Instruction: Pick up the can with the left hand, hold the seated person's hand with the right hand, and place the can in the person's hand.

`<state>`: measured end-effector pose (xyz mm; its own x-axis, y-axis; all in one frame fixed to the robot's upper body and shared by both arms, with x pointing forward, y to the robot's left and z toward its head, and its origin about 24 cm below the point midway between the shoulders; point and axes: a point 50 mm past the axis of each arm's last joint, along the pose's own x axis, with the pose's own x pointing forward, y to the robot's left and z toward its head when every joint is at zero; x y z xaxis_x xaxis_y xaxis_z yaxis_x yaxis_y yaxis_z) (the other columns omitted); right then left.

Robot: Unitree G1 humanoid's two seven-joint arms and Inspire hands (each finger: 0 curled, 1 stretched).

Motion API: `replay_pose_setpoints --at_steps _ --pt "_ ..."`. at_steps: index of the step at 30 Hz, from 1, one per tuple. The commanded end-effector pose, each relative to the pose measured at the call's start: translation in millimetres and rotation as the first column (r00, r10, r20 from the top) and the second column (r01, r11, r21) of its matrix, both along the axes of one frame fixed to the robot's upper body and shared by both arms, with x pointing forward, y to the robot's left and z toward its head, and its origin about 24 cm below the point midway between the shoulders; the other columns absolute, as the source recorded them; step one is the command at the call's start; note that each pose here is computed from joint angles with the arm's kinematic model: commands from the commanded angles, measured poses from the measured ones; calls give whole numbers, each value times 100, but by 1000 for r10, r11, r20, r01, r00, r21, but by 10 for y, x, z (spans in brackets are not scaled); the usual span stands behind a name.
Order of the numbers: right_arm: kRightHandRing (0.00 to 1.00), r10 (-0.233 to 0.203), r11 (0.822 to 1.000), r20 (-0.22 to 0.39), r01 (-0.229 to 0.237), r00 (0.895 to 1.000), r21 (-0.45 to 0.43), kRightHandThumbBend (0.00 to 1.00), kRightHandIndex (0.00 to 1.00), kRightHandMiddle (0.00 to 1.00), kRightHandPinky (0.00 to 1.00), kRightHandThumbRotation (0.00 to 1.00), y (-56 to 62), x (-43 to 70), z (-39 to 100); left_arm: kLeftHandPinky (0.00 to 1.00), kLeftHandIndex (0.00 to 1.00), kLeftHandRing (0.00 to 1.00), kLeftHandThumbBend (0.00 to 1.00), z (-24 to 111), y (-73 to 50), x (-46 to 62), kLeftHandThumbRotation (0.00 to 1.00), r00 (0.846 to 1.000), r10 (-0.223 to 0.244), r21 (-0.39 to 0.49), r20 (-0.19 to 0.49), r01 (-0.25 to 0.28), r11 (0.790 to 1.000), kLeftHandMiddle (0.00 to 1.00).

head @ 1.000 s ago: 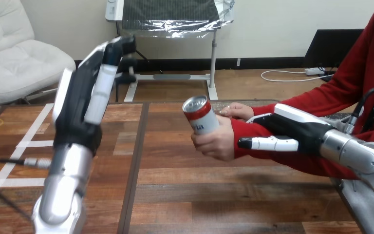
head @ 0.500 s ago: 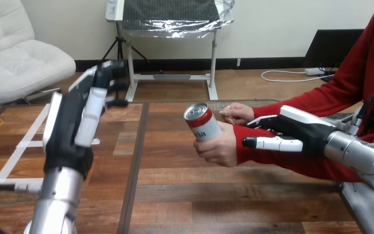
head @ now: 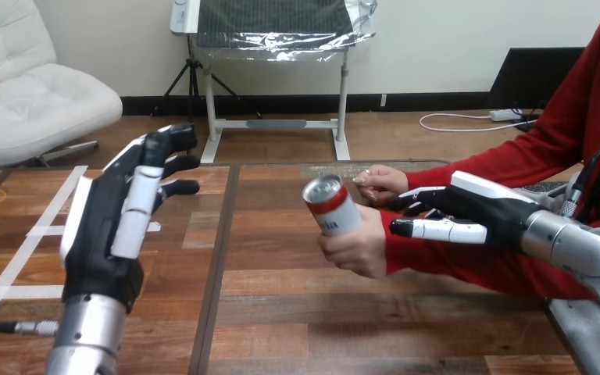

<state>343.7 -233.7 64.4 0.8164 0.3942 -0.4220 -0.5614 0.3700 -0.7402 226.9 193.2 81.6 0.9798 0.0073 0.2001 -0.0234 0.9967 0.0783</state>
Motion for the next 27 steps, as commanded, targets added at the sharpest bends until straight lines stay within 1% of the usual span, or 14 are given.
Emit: replay_pose_setpoints --at_steps 1,5,11,14,17,20,22,26,27 --pt "80 -2 999 78 -2 997 42 100 91 86 68 100 28 92 236 66 72 76 50 232 8 26 98 994 0 -2 110 1 1000 79" --pt "82 -8 999 78 4 997 45 100 92 87 70 100 28 93 236 66 72 76 49 228 17 27 99 995 -3 -7 105 3 1000 79" --pt "85 -33 999 85 29 996 45 100 94 90 73 100 26 93 234 65 71 75 49 230 22 21 99 995 -2 -9 101 3 1000 79" --pt "84 -65 997 110 59 992 57 100 94 89 73 100 33 90 232 65 71 75 48 231 23 17 99 995 -4 -12 102 5 1000 79" --pt "84 -89 995 148 80 985 67 100 94 89 72 100 47 81 226 64 71 75 47 229 25 14 99 995 -3 -15 102 5 1000 79" --pt "84 -116 990 178 99 977 102 100 94 89 72 100 65 66 219 64 71 75 47 228 26 13 99 995 -5 -14 103 7 1000 79" --pt "85 -136 984 193 109 972 143 100 94 90 72 100 77 53 212 64 71 75 46 229 25 12 99 995 -5 -13 104 7 1000 79" --pt "87 -153 975 223 110 963 194 100 94 92 74 100 98 25 205 64 72 75 45 230 23 9 99 994 -5 -13 107 7 1000 79" --pt "88 -159 969 229 108 960 221 100 94 92 74 100 106 14 201 64 72 75 45 232 21 8 99 994 -5 -13 108 6 1000 79"
